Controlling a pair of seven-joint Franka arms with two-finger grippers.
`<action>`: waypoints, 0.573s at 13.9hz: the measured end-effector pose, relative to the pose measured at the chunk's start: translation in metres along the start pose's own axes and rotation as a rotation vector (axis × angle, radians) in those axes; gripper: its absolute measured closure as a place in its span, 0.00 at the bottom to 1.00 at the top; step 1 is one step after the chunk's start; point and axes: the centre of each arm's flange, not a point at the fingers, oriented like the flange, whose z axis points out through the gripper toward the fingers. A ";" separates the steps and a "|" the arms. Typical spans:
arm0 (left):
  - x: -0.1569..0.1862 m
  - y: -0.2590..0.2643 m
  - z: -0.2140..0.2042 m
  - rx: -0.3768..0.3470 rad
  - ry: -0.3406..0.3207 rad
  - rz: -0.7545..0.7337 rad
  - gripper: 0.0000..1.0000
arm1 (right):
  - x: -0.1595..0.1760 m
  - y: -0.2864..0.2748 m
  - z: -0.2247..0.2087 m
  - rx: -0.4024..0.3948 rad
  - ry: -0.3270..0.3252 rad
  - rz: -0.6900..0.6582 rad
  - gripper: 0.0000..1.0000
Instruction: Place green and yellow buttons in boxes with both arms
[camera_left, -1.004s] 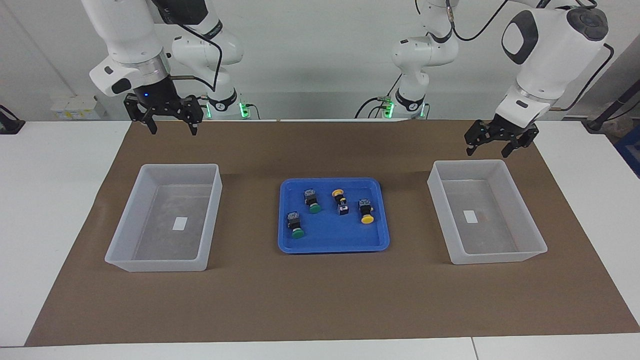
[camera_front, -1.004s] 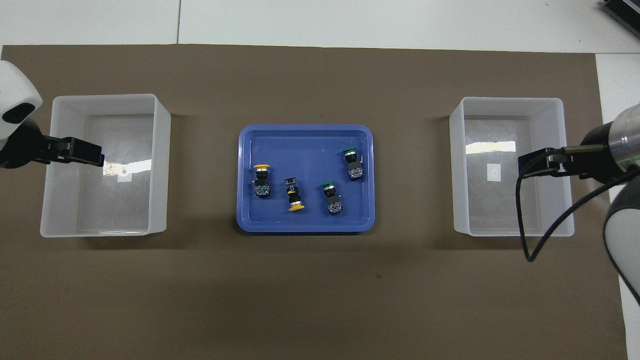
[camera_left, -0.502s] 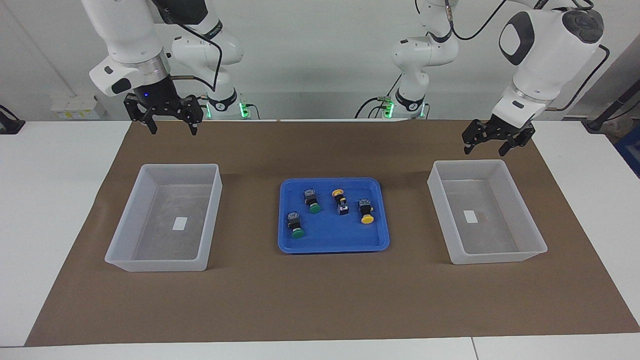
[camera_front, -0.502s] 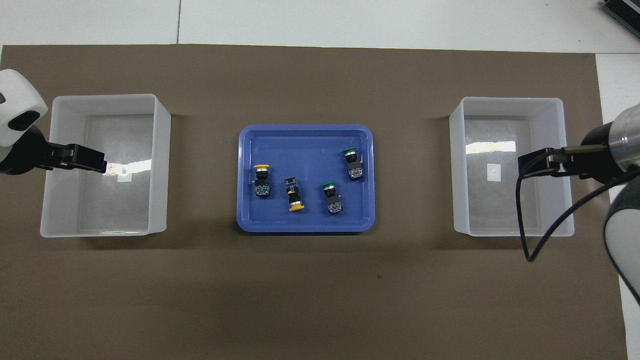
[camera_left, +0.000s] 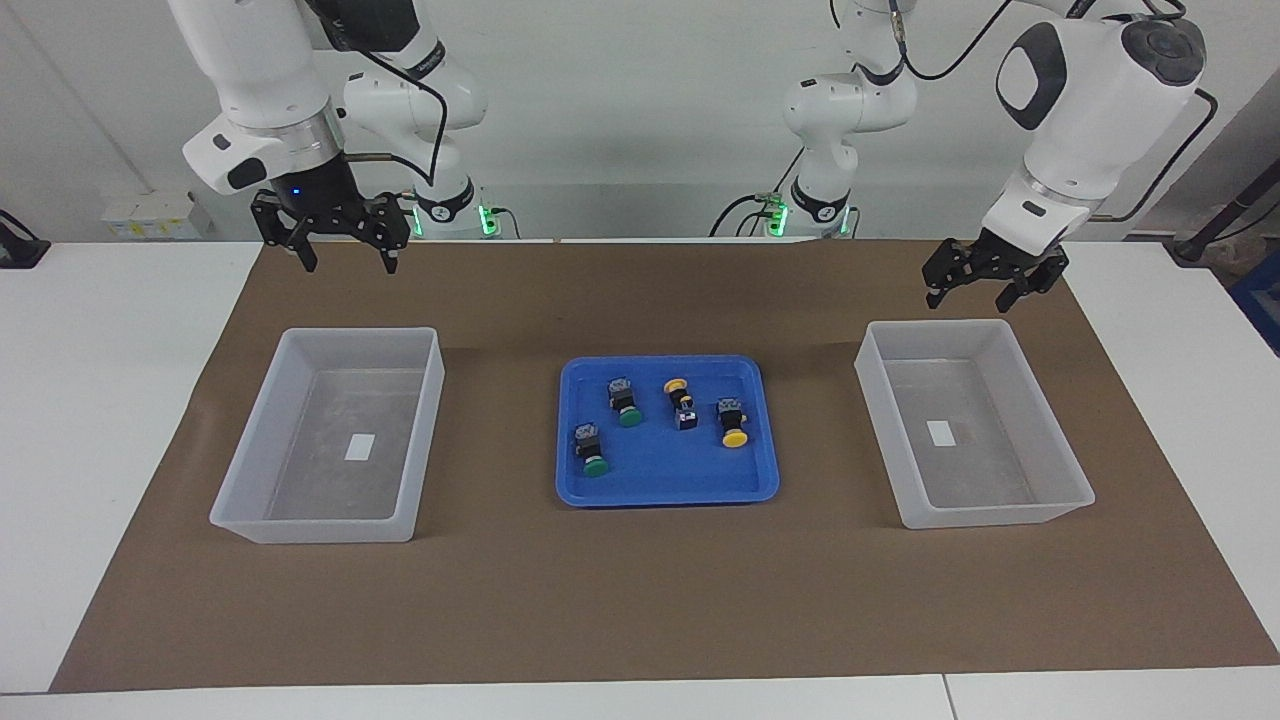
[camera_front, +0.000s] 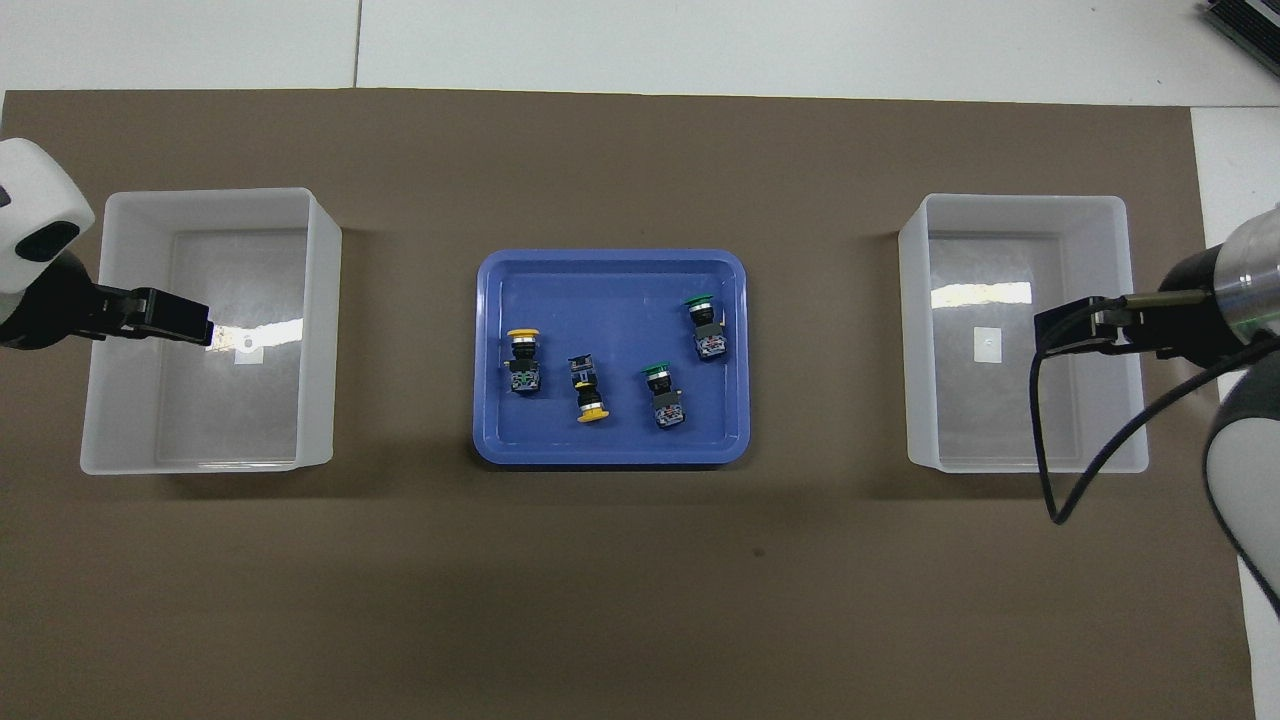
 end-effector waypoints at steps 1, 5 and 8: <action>0.000 0.003 0.001 0.000 0.000 -0.001 0.00 | 0.001 -0.003 0.002 0.001 0.005 -0.005 0.00; 0.003 0.024 0.006 0.000 0.013 -0.056 0.00 | 0.002 -0.014 0.011 0.004 0.018 -0.024 0.00; 0.005 0.056 0.015 -0.003 0.026 -0.121 0.00 | 0.002 -0.039 0.024 0.010 0.042 -0.071 0.00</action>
